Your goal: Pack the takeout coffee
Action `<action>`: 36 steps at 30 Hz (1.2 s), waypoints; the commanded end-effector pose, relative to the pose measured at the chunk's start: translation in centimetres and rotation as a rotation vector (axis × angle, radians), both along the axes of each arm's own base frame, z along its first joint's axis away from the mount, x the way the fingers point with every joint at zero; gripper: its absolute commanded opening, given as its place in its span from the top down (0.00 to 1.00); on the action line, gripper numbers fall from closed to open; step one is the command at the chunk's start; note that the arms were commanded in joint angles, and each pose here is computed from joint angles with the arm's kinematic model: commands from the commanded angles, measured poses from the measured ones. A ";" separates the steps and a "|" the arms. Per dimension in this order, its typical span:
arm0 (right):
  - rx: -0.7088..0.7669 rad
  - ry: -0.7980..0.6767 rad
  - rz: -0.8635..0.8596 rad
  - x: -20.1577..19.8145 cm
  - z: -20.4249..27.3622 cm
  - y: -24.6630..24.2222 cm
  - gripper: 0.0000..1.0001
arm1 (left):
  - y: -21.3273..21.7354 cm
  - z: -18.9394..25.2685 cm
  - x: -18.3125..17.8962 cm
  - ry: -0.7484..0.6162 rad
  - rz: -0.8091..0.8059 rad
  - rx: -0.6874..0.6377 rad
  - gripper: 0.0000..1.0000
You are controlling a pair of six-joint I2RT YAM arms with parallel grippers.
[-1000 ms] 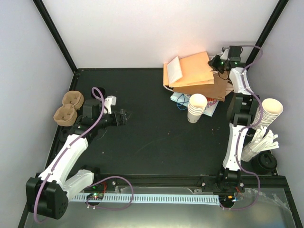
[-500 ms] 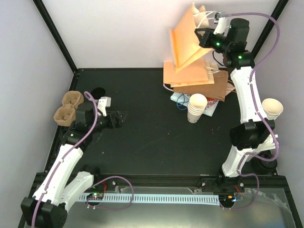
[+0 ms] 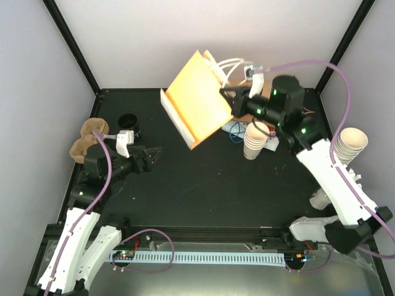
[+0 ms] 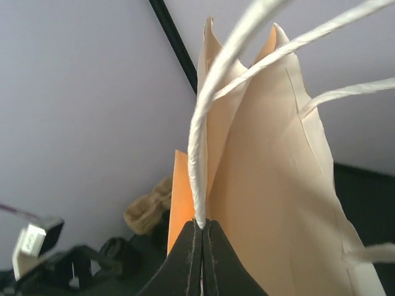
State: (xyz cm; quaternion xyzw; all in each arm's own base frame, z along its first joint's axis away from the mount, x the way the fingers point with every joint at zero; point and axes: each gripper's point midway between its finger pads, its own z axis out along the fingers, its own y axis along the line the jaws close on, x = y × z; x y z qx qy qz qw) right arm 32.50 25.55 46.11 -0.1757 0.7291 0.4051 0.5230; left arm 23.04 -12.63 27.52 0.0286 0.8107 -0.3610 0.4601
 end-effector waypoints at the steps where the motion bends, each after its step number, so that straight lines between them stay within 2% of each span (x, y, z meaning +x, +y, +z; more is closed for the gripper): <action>1: -0.007 0.054 -0.083 -2.3 -3.5 0.0 0.98 | -0.8 1.3 -1.9 0.059 -0.039 -0.097 0.01; 7: -0.157 0.162 -0.116 -5.8 -11.1 0.8 0.98 | -3.6 -2.0 -2.8 0.245 -0.169 -0.286 0.01; 12: -0.255 0.216 -0.133 -7.3 -15.8 1.2 0.98 | -6.0 -4.5 -2.4 0.302 -0.232 -0.307 0.01; 16: -0.281 0.213 -0.133 -8.2 -16.8 1.6 0.98 | -7.6 -7.6 -2.1 0.414 -0.211 -0.243 0.01; 20: -0.304 0.190 -0.118 -9.0 -17.0 2.2 0.98 | -8.3 -10.4 -2.0 0.539 -0.170 -0.234 0.03; 29: -0.340 0.146 -0.075 -10.3 -17.1 3.0 0.98 | -9.9 -13.1 -1.5 0.620 -0.120 -0.275 0.06; 36: -0.340 0.137 -0.030 -11.6 -17.8 3.3 0.98 | -9.1 -15.4 -0.6 0.666 -0.016 -0.270 0.25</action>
